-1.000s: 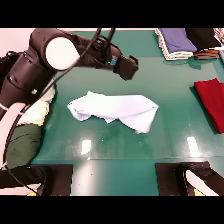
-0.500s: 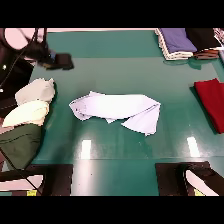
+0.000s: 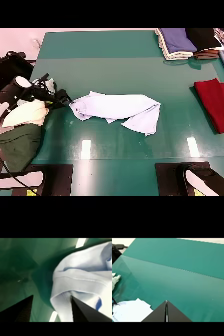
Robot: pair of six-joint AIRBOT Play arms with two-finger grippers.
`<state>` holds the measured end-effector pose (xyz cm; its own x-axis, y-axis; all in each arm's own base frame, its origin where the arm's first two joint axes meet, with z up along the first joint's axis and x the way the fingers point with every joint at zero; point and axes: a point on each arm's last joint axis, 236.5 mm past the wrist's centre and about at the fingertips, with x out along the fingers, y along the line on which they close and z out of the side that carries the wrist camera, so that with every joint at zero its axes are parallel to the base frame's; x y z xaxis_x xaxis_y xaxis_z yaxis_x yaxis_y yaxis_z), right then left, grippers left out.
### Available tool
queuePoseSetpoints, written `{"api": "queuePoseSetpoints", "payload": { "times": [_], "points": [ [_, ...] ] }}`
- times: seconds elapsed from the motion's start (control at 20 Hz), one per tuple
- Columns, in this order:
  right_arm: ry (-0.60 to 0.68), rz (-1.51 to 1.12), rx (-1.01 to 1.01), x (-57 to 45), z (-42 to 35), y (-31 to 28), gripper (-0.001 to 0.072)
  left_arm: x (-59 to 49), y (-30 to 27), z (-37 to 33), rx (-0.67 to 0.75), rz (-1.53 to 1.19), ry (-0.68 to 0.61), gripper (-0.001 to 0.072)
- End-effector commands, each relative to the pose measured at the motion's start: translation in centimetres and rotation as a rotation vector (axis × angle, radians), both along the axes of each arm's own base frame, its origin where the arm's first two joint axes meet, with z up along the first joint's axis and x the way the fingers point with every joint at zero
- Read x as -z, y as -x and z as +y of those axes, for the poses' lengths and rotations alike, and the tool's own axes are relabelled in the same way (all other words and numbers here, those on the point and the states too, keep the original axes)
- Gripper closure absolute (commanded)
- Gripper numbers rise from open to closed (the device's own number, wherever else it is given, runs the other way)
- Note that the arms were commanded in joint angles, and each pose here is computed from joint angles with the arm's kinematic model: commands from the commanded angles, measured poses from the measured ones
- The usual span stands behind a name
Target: Fold the shirts.
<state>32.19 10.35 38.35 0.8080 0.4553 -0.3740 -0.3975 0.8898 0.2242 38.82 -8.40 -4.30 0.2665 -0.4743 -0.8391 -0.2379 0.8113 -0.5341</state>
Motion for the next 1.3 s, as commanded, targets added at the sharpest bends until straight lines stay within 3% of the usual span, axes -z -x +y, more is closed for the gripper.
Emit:
{"api": "queuePoseSetpoints", "payload": {
  "times": [0.0, 0.2, 0.25, 0.35, 0.6, 0.65, 0.7, 0.75, 0.85, 0.9, 1.05, 1.25],
  "points": [
    [-0.001, 0.001, 0.001, 0.0, 0.0, 0.0, 0.0694, 1.1, -0.5, -2.6, -0.045, -0.024, 0.083, 0.0159],
    [0.012, 0.025, -0.005, 0.6, 0.0, 0.3, 0.0694, -0.3, -2.0, -4.7, -0.066, -0.078, 0.135, 0.0161],
    [0.033, 0.048, 0.005, 1.3, -0.5, 0.4, 0.0694, -0.9, -2.4, -4.7, -0.060, -0.092, 0.137, 0.0232],
    [0.078, 0.144, 0.025, 3.9, -1.7, 0.8, 0.0694, -2.5, -3.3, -4.8, -0.029, -0.134, 0.136, 0.0680],
    [0.027, 0.636, 0.145, 19.5, -7.2, 2.3, 0.0679, -8.1, -5.2, -5.3, 0.067, -0.260, 0.123, 0.0683],
    [-0.010, 0.748, 0.176, 23.7, -8.1, 3.1, 0.0484, -9.2, -5.4, -5.4, 0.081, -0.283, 0.123, 0.0683],
    [-0.056, 0.850, 0.212, 28.1, -8.8, 4.0, 0.0220, -10.0, -5.5, -5.5, 0.091, -0.302, 0.121, 0.0684],
    [-0.098, 0.925, 0.248, 32.1, -9.2, 4.8, 0.0214, -10.6, -5.6, -5.5, 0.093, -0.315, 0.121, 0.0683],
    [-0.174, 1.057, 0.257, 39.1, -8.1, 6.9, 0.0333, -10.6, -5.5, -5.5, 0.096, -0.315, 0.118, 0.0683],
    [-0.218, 1.089, 0.229, 41.4, -6.8, 7.6, 0.0353, -10.5, -5.3, -5.5, 0.102, -0.309, 0.113, 0.0683],
    [-0.293, 1.144, 0.214, 45.4, -4.2, 7.8, 0.0354, -10.2, -5.0, -5.4, 0.116, -0.297, 0.104, 0.0683],
    [-0.241, 1.181, 0.119, 47.2, -0.7, 6.7, 0.0354, -10.2, -4.9, -5.4, 0.118, -0.295, 0.103, 0.0683]
  ]
}}
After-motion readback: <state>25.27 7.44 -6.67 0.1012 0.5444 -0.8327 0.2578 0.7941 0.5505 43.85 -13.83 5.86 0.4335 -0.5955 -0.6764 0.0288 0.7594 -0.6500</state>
